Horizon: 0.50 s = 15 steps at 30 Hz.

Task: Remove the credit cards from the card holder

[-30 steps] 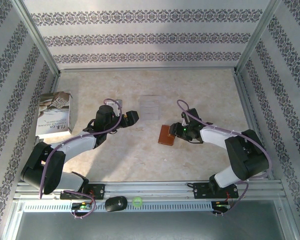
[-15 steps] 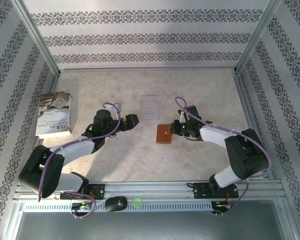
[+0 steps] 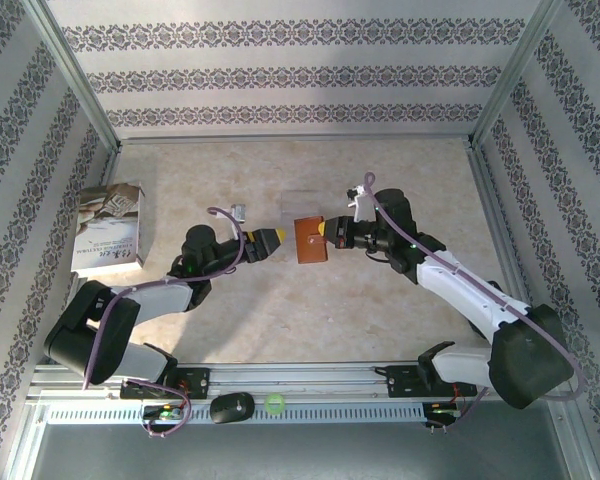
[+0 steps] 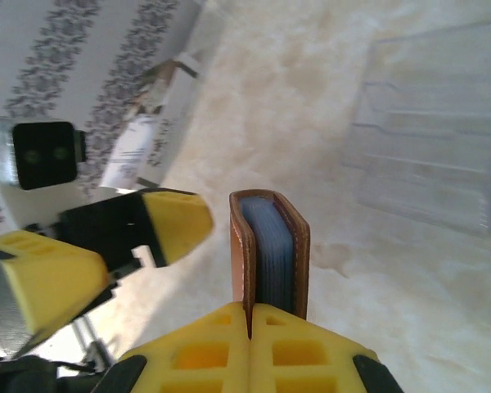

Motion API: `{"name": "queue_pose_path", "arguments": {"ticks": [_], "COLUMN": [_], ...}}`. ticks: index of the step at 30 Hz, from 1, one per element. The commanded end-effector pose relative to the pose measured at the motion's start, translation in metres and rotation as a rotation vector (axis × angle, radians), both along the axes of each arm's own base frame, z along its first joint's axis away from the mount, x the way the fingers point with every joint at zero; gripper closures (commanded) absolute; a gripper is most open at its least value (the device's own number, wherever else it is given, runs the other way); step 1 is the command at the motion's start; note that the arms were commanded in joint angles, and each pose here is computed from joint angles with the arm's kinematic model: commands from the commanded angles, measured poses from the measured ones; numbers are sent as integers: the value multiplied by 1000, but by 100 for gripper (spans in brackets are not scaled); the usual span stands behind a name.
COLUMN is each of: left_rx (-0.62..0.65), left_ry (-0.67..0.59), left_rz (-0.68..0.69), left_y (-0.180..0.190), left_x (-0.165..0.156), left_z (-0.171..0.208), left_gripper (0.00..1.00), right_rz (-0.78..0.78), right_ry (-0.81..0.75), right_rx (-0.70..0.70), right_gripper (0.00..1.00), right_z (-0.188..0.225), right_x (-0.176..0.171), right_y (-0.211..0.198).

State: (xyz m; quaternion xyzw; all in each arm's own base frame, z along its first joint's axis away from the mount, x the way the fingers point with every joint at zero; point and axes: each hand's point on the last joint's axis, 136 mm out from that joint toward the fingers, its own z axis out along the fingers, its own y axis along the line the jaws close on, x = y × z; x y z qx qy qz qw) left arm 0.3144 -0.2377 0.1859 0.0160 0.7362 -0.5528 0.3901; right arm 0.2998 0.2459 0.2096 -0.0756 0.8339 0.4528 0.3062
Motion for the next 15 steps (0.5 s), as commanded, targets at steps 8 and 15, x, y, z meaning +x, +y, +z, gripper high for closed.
{"name": "queue_pose_path", "arguments": {"ticks": [8, 15], "left_rx": [-183, -212], "left_ry": [-205, -227], "left_rz": [-88, -100], "left_y": [-4, -3], "left_x": [-19, -25], "left_z": [69, 83], "left_gripper": [25, 45], "right_rz": [166, 193], "right_ry": [-94, -68], "right_rx": [230, 262], "right_gripper": [100, 100], "right_z": [76, 73], "right_x": [-18, -18], "right_y": [38, 52]}}
